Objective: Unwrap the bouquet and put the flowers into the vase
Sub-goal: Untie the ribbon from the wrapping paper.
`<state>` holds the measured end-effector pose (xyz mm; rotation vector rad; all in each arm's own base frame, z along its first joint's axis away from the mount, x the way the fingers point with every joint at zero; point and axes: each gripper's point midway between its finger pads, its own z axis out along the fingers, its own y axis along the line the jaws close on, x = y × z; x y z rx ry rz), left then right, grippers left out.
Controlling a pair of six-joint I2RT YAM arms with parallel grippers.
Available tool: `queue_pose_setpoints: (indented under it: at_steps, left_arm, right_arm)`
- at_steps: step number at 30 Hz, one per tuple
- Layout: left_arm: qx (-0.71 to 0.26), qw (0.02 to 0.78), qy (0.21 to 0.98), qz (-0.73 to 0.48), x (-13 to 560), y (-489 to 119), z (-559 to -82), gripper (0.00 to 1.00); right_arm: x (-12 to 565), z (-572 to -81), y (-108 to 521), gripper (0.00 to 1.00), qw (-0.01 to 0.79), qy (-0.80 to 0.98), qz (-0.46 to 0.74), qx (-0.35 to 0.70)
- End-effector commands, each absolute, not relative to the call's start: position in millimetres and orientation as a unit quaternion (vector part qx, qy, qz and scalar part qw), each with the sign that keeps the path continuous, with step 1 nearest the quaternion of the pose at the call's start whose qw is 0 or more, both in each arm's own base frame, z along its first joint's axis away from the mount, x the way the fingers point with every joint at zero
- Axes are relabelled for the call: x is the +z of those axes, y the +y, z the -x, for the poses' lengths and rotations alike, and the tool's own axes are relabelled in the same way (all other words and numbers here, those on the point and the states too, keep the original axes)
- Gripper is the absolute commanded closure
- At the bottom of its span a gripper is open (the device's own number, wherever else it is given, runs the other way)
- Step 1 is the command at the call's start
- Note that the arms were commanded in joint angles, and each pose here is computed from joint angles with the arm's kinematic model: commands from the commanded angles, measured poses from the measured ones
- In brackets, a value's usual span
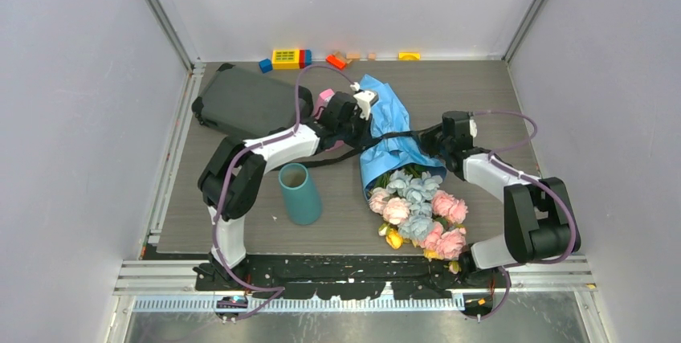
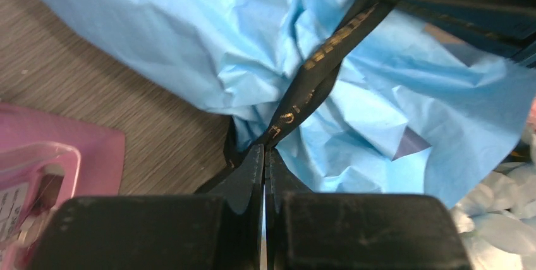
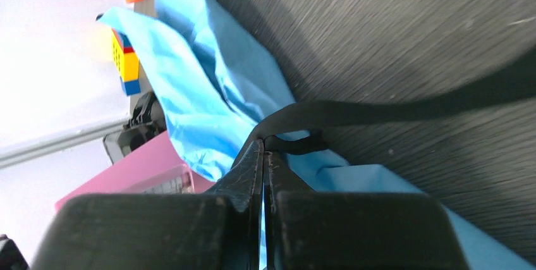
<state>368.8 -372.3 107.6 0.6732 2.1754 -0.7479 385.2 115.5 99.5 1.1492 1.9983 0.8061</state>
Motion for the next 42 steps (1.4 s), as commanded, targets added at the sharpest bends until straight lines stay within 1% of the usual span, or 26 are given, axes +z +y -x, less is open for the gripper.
queue_pose_setpoints:
  at_steps: [1, 11, 17, 20, 22, 24, 28, 30, 32, 36, 42]
  left_arm:
    - [-0.278, 0.388, 0.849, -0.228, 125.9, -353.8, -377.2, 1.0]
    - [-0.266, 0.383, 0.862, -0.197, 118.7, -336.5, -377.6, 1.0]
    - [-0.268, 0.381, 0.862, -0.201, 116.9, -333.2, -374.1, 1.0]
    - [-0.276, 0.373, 0.86, -0.213, 115.7, -335.9, -369.0, 1.0]
    - [-0.276, 0.371, 0.86, -0.217, 115.5, -334.4, -367.2, 1.0]
    - [-0.277, 0.371, 0.858, -0.224, 117.6, -334.1, -364.4, 0.93]
    - [-0.288, 0.38, 0.846, -0.237, 133.4, -336.1, -361.1, 0.8]
    - [-0.299, 0.385, 0.838, -0.244, 144.3, -339.1, -360.0, 0.74]
    - [-0.308, 0.39, 0.83, -0.252, 154.2, -343.0, -359.2, 0.68]
    - [-0.328, 0.394, 0.815, -0.27, 169.4, -352.6, -359.7, 0.58]
    - [-0.331, 0.372, 0.82, -0.283, 159.1, -365.9, -366.1, 0.51]
  right_arm:
    - [114.4, -393.4, 90.7, 0.96, 0.388, 0.737, -0.467, 0.298]
    - [101.1, -388.5, 70.3, 0.94, 0.389, 0.735, -0.484, 0.272]
    - [92.9, -384.3, 57.3, 0.93, 0.388, 0.734, -0.495, 0.257]
    - [96.5, -382.1, 53.1, 0.91, 0.393, 0.734, -0.491, 0.256]
    - [99.3, -378.3, 49.4, 0.85, 0.399, 0.737, -0.486, 0.246]
    - [103.4, -374.1, 46.4, 0.73, 0.404, 0.741, -0.48, 0.239]
    - [115.0, -366.4, 44.3, 0.62, 0.415, 0.748, -0.463, 0.233]
    - [122.6, -363.5, 46.0, 0.58, 0.418, 0.751, -0.452, 0.236]
    - [131.9, -363.2, 49.9, 0.55, 0.422, 0.753, -0.44, 0.247]
    - [142.7, -360.0, 64.7, 0.51, 0.404, 0.766, -0.416, 0.277]
    - [161.9, -370.5, 92.4, 0.5, 0.383, 0.749, -0.406, 0.356]
